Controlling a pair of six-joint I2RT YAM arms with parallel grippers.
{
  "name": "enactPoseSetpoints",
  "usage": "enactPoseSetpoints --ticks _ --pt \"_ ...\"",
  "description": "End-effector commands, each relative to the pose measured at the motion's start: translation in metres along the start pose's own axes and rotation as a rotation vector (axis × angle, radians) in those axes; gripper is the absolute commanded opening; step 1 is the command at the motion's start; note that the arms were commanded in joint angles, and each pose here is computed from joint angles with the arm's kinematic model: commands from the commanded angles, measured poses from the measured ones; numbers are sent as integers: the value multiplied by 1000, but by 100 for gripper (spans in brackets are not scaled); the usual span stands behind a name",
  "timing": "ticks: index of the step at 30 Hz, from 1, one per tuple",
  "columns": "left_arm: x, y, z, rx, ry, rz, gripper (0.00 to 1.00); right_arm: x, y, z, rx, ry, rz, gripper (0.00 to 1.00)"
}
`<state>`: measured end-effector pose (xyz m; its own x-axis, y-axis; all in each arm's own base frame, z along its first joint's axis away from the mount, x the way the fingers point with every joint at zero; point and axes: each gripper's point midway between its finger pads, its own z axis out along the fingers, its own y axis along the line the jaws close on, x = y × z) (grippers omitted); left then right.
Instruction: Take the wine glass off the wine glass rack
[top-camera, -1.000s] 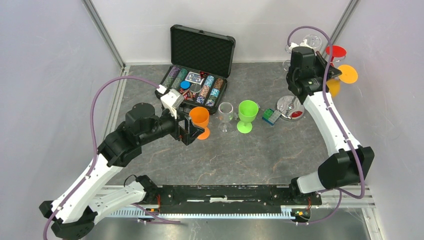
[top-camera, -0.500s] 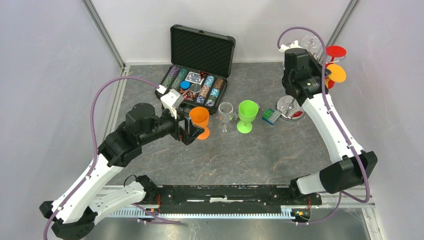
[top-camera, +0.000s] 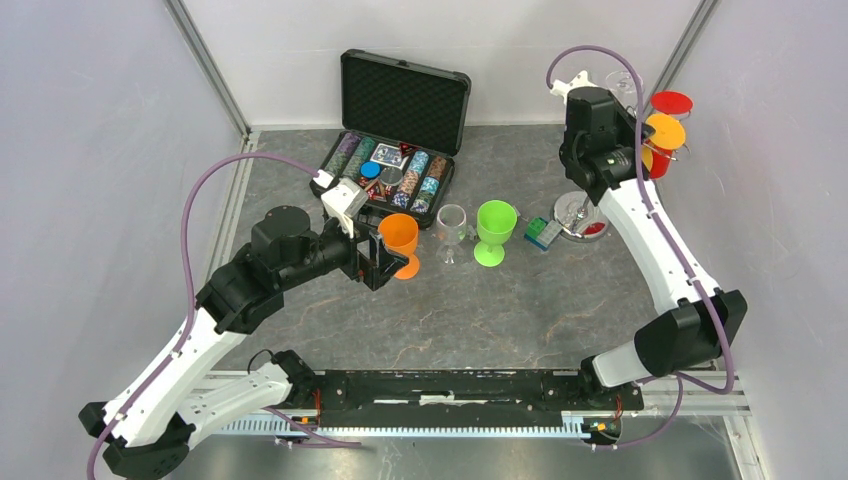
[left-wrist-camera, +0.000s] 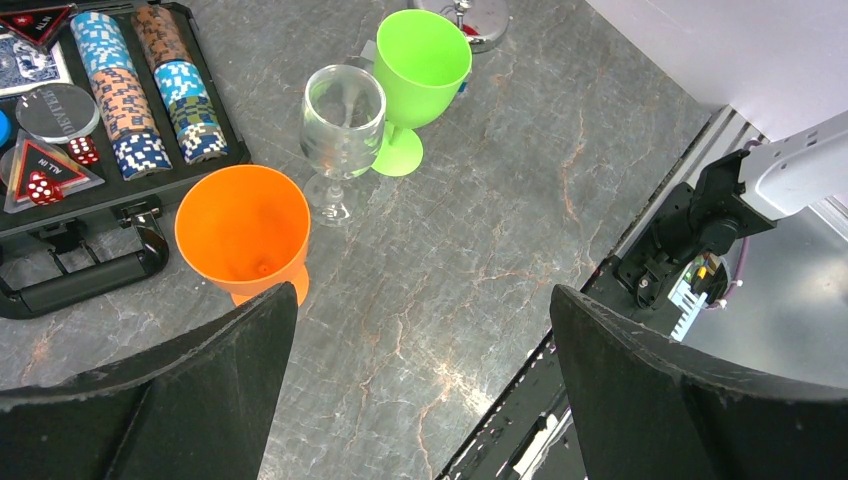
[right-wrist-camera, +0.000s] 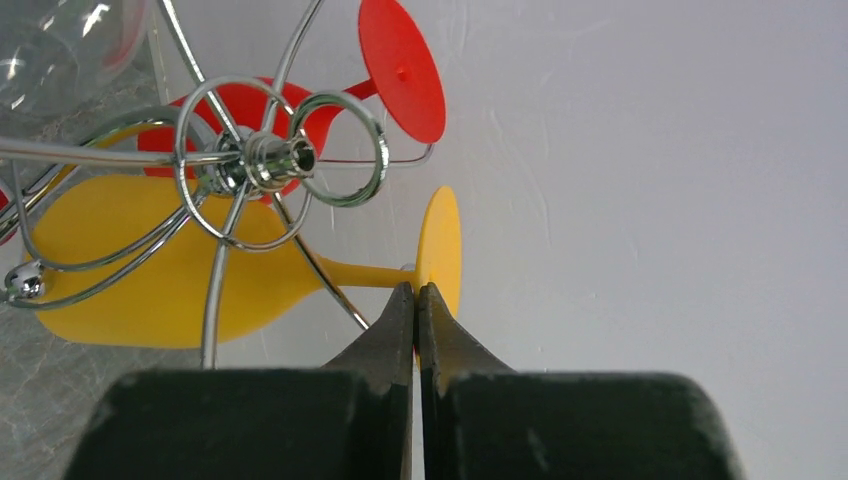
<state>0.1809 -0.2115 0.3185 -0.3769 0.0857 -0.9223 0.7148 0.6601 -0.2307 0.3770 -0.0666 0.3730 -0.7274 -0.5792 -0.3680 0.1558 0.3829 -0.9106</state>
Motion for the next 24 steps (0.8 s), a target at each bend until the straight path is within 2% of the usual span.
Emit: enactPoseSetpoints --ticks 1,15,24 --pt "-12 0 2 8 -49 37 100 -23 -37 -1 67 -75 107 0" --pt "-12 -2 3 25 -45 36 100 20 -57 26 214 121 108 0" --pt "-12 -4 5 34 -47 27 100 56 -71 13 269 219 122 0"
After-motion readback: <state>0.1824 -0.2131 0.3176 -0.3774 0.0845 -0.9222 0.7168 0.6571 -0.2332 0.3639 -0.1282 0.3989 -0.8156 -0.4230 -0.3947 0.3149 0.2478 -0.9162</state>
